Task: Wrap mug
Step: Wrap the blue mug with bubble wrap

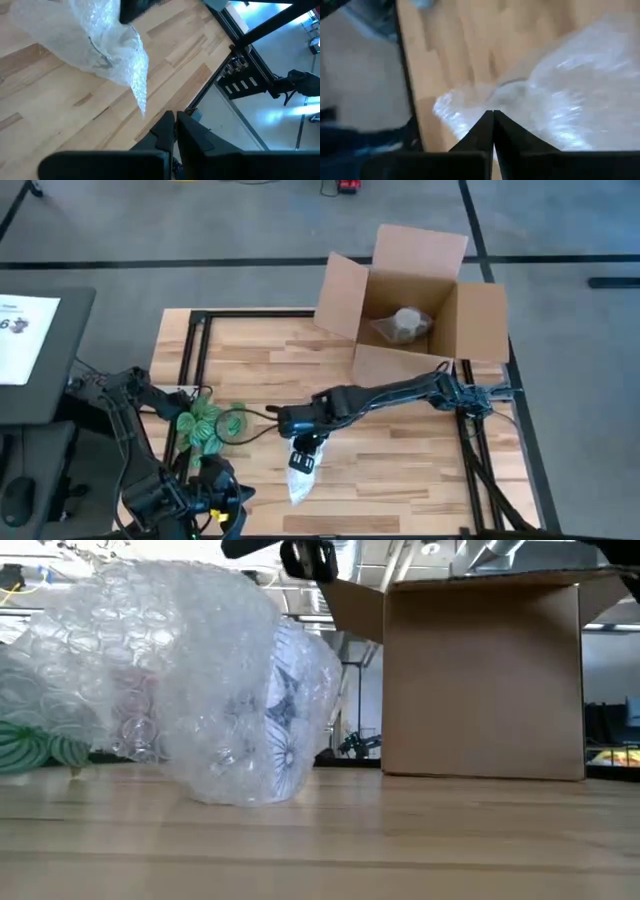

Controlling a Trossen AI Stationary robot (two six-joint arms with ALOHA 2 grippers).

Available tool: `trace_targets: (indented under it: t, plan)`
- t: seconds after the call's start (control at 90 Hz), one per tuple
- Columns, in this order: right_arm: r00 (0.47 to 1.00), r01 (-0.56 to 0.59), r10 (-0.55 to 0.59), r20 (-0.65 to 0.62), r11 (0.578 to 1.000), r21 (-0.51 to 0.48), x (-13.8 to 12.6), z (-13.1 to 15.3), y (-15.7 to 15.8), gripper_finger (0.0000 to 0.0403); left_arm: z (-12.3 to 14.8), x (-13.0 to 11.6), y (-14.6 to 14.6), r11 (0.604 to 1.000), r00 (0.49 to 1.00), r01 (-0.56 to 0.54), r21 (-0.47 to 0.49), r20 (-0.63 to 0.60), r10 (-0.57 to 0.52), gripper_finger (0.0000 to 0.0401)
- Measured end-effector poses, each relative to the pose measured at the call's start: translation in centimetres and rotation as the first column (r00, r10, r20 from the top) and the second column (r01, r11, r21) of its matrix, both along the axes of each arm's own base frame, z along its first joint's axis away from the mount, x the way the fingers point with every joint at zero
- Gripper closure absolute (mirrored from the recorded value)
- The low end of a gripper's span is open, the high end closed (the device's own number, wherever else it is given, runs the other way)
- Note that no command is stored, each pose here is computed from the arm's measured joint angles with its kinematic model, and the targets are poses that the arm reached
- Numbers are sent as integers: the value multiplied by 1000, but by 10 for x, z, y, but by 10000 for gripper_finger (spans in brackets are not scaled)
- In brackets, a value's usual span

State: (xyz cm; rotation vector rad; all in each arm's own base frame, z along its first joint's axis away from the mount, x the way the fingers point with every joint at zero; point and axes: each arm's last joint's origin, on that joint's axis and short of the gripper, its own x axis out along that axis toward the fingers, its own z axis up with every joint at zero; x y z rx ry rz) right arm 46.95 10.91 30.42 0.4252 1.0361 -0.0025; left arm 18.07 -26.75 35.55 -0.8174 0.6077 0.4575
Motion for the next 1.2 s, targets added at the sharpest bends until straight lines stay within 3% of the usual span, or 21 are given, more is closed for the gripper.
trace_targets:
  t: [0.178,0.333,0.489,0.689,0.944,1.1,1.2]
  plan:
    - [993,72,-68,95,997,-36,13,1,-17,403,0,0,0,1000,1000,10,12,-2,-10,401]
    - [996,85,-87,-33,995,-50,24,-37,-28,403,0,0,0,1000,1000,14,16,-3,-14,401]
    - [989,12,-23,-149,997,-74,18,-55,-12,403,0,0,0,1000,1000,14,16,-3,-14,401]
    - [989,-27,15,-150,996,-79,19,-73,9,403,0,0,0,1000,1000,14,21,-5,-14,401]
    - [978,-26,5,-209,995,-99,14,-103,8,403,0,0,1,999,1000,17,29,-6,-17,401]
    - [977,-50,25,-211,993,-111,14,-105,6,403,0,0,1,1000,1000,15,26,-6,-14,401]
    - [978,-50,26,-209,993,-107,12,-91,3,403,0,0,1,1000,1000,14,26,-6,-14,401]
